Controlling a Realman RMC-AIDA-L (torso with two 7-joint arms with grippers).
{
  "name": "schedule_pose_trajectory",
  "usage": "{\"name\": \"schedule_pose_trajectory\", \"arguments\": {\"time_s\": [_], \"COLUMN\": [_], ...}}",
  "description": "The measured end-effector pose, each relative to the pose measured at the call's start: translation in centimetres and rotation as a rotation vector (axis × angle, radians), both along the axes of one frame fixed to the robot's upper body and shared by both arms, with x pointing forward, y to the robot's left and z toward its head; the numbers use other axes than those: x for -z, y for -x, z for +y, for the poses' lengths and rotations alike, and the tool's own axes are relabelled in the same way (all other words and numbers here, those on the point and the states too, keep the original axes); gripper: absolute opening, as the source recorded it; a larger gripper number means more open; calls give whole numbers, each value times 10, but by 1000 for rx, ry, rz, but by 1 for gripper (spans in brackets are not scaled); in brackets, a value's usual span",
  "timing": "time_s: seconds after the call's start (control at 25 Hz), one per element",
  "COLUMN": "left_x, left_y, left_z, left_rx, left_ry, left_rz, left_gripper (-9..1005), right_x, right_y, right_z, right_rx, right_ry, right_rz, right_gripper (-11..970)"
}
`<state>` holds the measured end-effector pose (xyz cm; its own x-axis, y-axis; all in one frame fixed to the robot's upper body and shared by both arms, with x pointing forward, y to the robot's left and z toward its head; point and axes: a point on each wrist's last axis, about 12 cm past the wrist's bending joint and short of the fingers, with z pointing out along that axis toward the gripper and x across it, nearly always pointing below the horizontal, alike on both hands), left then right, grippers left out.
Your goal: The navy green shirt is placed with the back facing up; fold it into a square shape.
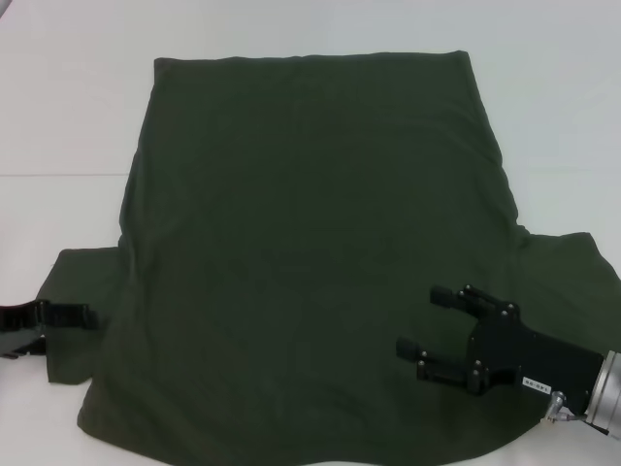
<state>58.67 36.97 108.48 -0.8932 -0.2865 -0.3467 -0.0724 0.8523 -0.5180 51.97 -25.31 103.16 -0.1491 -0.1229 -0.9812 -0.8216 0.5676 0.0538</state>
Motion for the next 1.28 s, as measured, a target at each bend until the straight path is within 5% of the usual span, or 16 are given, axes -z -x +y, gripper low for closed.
{"name": "schedule_pose_trajectory", "arguments": {"time_s": [1.28], "left_x": [-3], "left_y": [-8], "left_z": [-10], "left_rx": [32], "left_ry": [-19], "left_rz": [16], "left_gripper": [933], "right_x": [0], "right_y": [0], "right_z": [0], "right_rx": [-1], "right_ry": [0], "right_rz": [-1], "right_gripper": [927]}}
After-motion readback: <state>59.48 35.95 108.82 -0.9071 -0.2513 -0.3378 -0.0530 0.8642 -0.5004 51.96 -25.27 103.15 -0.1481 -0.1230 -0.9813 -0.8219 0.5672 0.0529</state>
